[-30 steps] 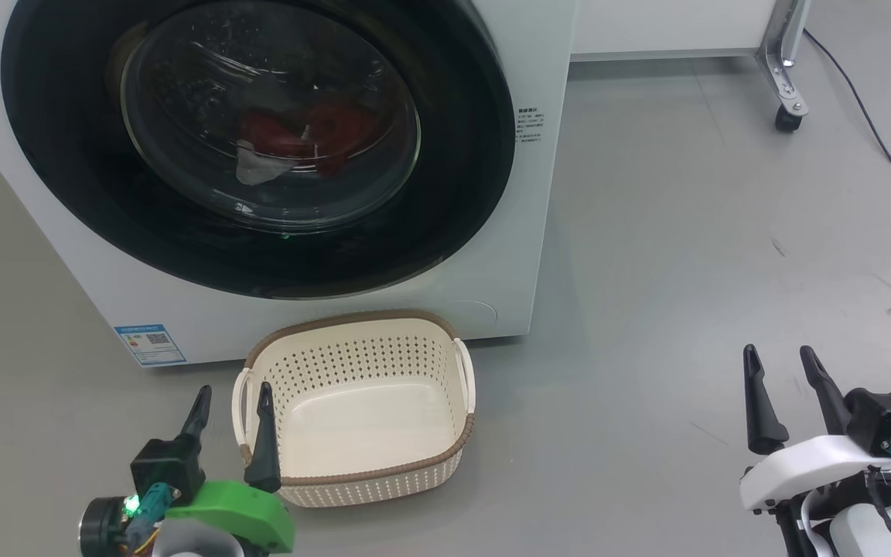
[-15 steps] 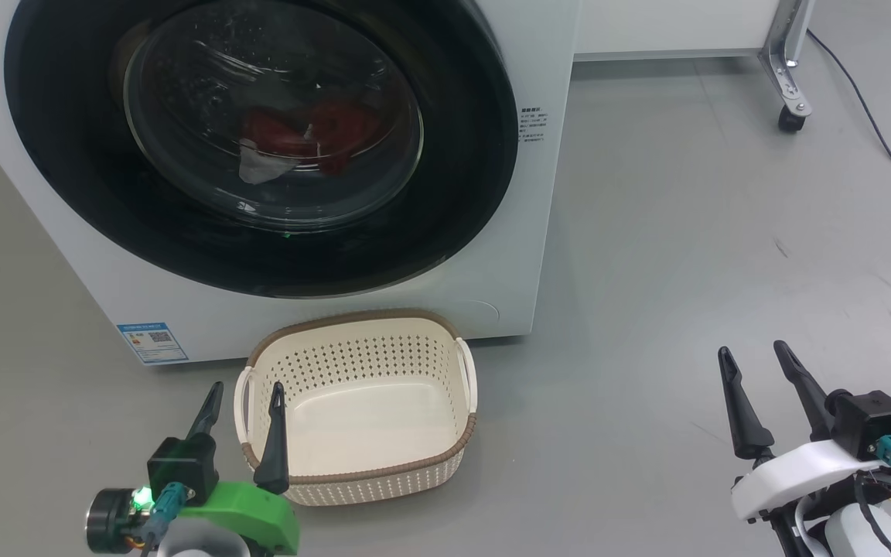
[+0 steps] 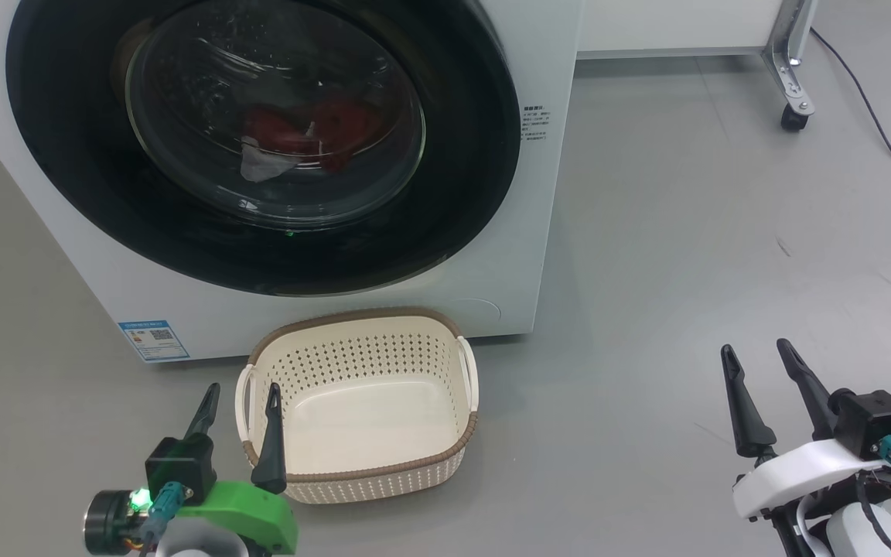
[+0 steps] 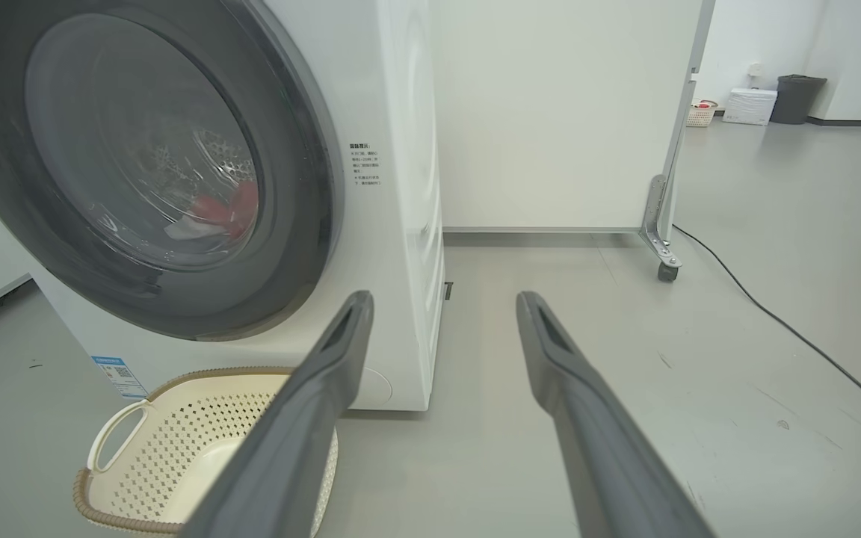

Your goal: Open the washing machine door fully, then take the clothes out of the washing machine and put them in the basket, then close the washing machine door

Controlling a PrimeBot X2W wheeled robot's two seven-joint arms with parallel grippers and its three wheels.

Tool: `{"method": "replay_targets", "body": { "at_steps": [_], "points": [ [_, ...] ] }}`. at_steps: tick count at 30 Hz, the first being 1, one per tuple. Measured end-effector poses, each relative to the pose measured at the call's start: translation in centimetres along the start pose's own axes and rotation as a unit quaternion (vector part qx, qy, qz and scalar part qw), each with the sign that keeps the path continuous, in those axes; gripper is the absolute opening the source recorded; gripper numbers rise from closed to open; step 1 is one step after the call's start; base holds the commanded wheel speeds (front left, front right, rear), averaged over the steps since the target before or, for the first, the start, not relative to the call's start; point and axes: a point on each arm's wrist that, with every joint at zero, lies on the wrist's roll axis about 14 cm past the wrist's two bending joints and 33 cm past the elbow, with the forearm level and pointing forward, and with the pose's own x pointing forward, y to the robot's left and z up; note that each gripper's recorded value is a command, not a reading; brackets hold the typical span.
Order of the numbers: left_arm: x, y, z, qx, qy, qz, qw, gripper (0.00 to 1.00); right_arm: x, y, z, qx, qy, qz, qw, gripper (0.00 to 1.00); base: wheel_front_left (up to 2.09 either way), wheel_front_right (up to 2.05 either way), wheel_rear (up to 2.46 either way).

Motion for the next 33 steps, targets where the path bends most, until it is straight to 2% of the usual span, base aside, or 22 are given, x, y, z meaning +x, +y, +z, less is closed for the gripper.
{"method": "replay_targets", "body": {
  "at_steps": [5,6,7,27,33],
  "points": [
    [0.0,0.1,-0.1,0.000,0.002,0.002,1.000,1.00,0.0,-0.2,0.0,0.002,-0.001,-0.003,1.000,1.00,0.00,0.00,0.00],
    [0.0,0.1,-0.2,0.000,0.003,0.002,1.000,1.00,0.1,-0.3,0.1,0.003,-0.002,-0.005,1.000,0.42,0.00,0.00,0.00],
    [0.1,0.1,-0.2,0.000,0.003,0.002,1.000,1.00,0.1,-0.3,0.1,0.003,-0.002,-0.005,1.000,0.00,0.00,0.00,0.00],
    [1.2,0.0,0.2,0.003,-0.002,0.001,1.000,1.00,1.0,-1.0,-0.5,0.009,0.007,-0.007,1.000,0.00,0.00,0.00,0.00],
    [1.5,0.4,0.0,0.001,0.000,0.007,1.000,1.00,2.2,-1.6,-0.7,0.061,0.004,-0.023,0.998,0.00,0.00,0.00,0.00]
  ]
}}
